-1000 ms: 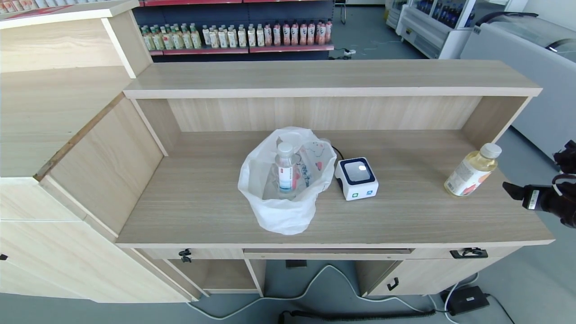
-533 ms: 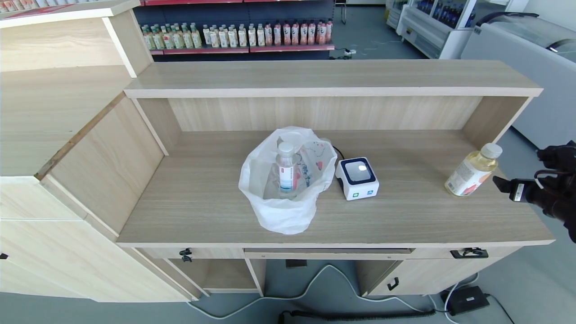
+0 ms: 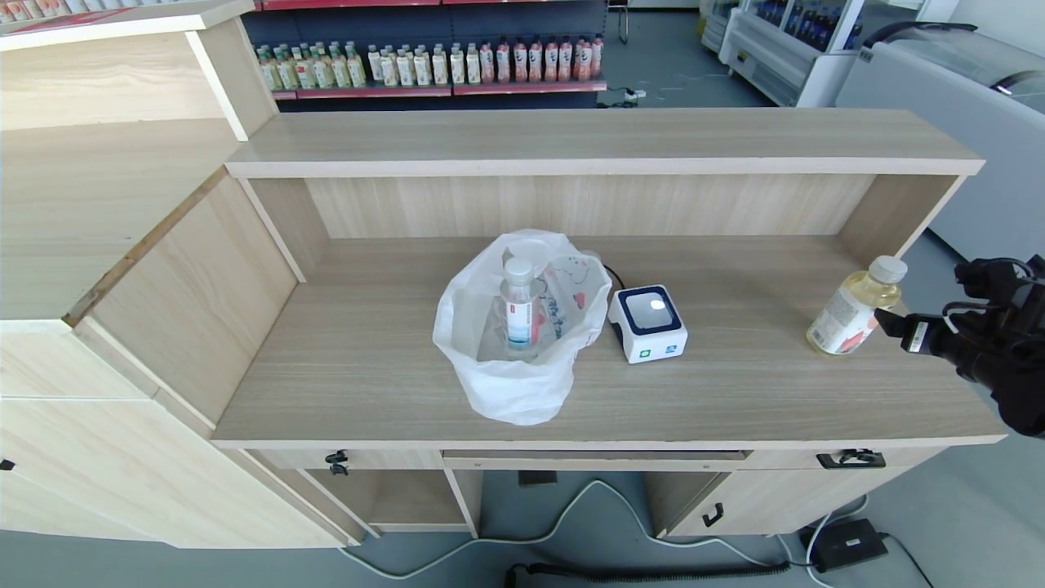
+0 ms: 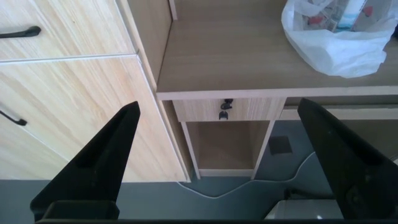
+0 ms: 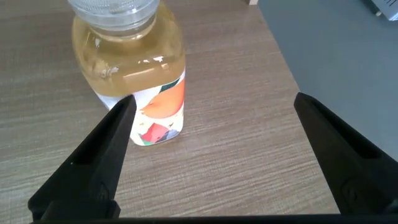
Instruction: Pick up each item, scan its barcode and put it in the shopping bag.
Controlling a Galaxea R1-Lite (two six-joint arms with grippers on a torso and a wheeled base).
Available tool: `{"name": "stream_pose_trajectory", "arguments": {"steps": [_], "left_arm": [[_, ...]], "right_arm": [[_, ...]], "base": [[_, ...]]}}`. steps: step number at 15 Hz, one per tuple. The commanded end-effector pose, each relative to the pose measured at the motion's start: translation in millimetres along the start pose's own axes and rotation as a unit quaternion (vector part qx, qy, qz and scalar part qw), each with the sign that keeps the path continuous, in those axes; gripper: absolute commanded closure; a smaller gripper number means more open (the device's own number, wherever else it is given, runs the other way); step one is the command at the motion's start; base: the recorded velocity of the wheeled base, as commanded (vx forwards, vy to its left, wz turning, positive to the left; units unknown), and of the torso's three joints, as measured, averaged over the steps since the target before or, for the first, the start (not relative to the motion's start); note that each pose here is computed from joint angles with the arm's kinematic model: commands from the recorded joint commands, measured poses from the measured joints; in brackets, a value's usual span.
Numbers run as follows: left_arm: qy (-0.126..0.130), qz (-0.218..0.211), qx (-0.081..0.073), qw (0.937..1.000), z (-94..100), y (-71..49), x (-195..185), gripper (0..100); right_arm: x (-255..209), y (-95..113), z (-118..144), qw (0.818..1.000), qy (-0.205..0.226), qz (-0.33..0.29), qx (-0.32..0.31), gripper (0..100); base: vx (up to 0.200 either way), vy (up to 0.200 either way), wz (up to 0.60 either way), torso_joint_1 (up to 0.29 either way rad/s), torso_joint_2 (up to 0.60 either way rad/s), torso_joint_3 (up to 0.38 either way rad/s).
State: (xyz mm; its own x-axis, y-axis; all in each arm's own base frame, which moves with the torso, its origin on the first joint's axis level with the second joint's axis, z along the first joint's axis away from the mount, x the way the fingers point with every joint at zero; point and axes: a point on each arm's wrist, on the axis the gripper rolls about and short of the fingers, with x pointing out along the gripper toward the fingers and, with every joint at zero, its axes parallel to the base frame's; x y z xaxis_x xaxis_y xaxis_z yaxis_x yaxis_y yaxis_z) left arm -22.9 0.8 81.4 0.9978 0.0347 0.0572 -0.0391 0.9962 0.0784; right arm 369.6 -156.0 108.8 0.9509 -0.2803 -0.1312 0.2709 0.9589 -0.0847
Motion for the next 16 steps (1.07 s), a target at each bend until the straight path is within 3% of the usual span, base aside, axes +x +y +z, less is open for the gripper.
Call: {"name": "stream_pose_trajectory", "arguments": {"steps": [1, 5, 16], "left_arm": [[-0.001, 0.000, 0.000, 1.0000, 0.1, 0.0, 0.0, 0], [-0.001, 0.000, 0.000, 1.0000, 0.1, 0.0, 0.0, 0], [-0.001, 0.000, 0.000, 1.0000, 0.1, 0.0, 0.0, 0]], "right_arm": [[0.9, 6.3, -3.4, 1.000, 0.006, 0.009, 0.000, 0], [-12.3, 20.4, -0.9, 0.999, 0.015, 0.036, -0.004, 0], [25.8, 48.3, -14.6, 0.997, 0.005, 0.070, -0.017, 0]], "base": [[0.000, 0.000, 0.00, 0.000, 0.00, 0.000], [0.000, 0.000, 0.00, 0.000, 0.00, 0.000], [0.000, 0.000, 0.00, 0.000, 0.00, 0.000]]}}
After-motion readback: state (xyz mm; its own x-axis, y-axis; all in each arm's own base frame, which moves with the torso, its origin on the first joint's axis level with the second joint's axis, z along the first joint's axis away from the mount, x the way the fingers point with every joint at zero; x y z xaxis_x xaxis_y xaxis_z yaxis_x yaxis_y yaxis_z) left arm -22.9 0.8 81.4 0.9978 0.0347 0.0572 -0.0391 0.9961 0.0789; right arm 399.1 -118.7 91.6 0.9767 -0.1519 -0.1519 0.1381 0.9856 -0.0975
